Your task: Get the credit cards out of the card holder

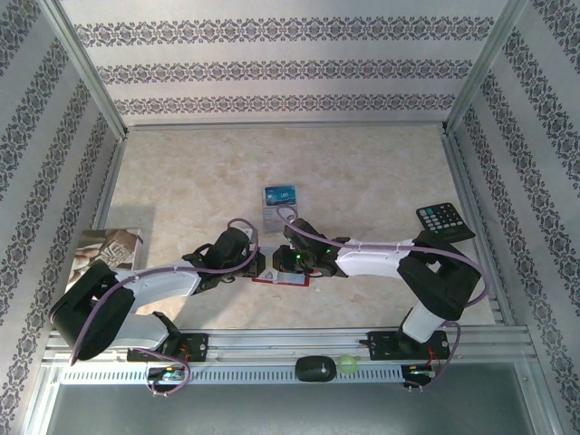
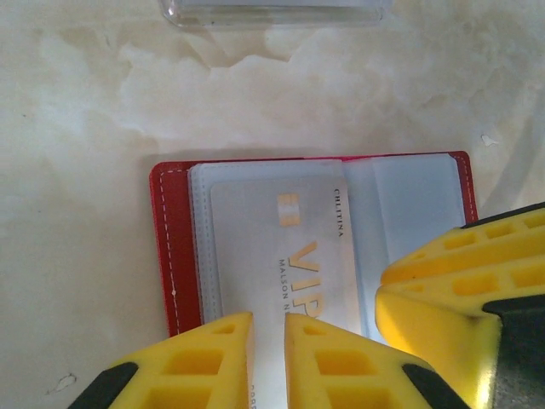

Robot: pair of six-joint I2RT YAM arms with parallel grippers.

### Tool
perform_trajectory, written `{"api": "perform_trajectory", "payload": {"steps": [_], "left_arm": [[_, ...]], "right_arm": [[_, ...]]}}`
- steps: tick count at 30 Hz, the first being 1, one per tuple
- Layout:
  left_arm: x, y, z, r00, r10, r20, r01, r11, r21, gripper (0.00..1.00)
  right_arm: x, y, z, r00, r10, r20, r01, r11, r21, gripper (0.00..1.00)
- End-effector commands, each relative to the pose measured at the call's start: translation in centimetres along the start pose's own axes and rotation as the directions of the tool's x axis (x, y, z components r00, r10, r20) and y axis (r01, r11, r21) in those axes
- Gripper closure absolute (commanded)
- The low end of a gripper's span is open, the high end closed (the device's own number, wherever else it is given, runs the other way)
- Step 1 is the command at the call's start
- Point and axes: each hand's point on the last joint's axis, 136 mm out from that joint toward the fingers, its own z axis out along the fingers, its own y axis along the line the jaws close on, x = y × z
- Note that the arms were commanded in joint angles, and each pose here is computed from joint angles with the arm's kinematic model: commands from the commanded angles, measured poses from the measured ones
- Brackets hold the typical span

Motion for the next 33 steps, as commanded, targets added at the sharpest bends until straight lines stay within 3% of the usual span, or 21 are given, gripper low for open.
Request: {"api": "perform_trajectory", "payload": {"steps": [1,22,33], "left_arm": [[-0.5,0.8,0.0,1.0,0.017,0.013,-0.017,0.999,-0.037,0.83],[1.7,3.2,0.9,0.998,-0.025,-0.052,0.02,0.995,-0.093,0.91],[2.8,3.3,0.9,0.996,-0.051,-0.074,0.046,0.996,-0.072,0.93]], "right_arm": [[0.0,-0.1,0.4,0.999,0.053,-0.004,-0.053,0.998,-0.025,0.8],[0.5,-2.6,0.7,0.993,0.115,-0.004,-0.115,0.992,0.049,0.82],[0.4,-1.9,1.5,0.992,0.122,-0.017,-0.122,0.992,0.011,0.84]]}}
